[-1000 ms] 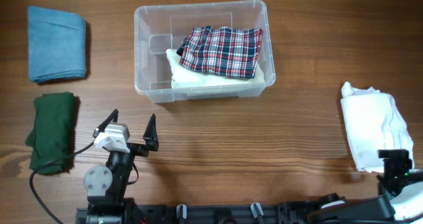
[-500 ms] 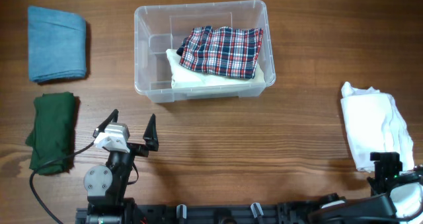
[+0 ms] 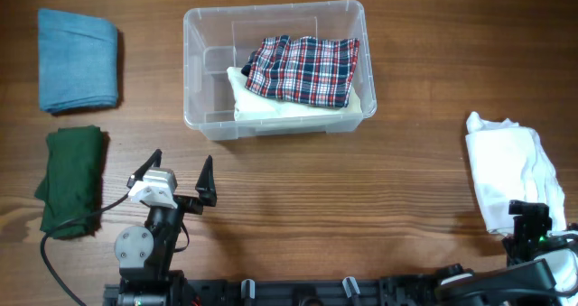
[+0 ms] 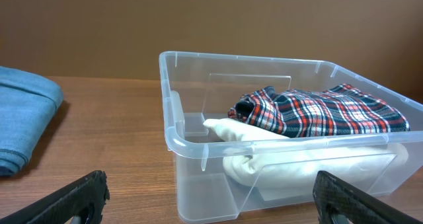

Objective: Pack container
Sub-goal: 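Lower the right gripper and grasp the white garment's edge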

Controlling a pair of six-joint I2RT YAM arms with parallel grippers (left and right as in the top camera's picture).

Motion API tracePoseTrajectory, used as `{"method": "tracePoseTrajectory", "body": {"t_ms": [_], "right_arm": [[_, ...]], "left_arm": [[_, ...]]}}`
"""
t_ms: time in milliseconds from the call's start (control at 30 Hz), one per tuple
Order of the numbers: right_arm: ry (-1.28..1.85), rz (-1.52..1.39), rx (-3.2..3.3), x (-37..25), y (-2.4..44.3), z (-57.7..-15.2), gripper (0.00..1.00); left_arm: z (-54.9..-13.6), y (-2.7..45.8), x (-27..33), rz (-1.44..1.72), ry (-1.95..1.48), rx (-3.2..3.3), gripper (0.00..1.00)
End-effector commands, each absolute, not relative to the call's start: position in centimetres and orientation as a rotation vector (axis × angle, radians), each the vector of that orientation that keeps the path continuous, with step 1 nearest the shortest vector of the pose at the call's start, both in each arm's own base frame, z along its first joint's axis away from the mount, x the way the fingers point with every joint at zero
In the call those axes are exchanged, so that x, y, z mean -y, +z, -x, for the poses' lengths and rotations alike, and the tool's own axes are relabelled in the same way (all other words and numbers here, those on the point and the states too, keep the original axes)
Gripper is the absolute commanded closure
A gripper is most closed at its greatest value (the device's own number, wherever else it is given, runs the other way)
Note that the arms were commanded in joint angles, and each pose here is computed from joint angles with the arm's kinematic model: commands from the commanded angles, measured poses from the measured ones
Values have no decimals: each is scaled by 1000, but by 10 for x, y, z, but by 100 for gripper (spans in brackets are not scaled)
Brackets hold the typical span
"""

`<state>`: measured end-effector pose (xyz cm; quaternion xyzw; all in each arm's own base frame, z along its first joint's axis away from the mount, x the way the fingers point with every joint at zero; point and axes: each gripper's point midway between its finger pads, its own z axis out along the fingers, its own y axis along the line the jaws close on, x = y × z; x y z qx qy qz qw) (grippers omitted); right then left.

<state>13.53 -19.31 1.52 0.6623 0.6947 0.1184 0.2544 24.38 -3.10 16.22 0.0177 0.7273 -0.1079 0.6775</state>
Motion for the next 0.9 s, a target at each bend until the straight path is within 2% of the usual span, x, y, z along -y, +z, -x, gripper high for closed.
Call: {"method": "tracePoseTrajectory", "body": {"t_ms": [0, 267, 600, 867], "right_arm": [[378, -1841, -1865, 188, 7, -136, 8], [436, -1849, -1868, 190, -8, -142, 9], [569, -1757, -1915, 180, -21, -172, 12], [604, -1656, -1945, 171, -14, -204, 12]], "left_arm": [[-244, 160, 31, -32, -244, -1637, 0], [-244, 160, 31, -32, -245, -1637, 0], [-244, 160, 31, -32, -245, -1637, 0], [-244, 160, 31, -33, -244, -1637, 0]]}}
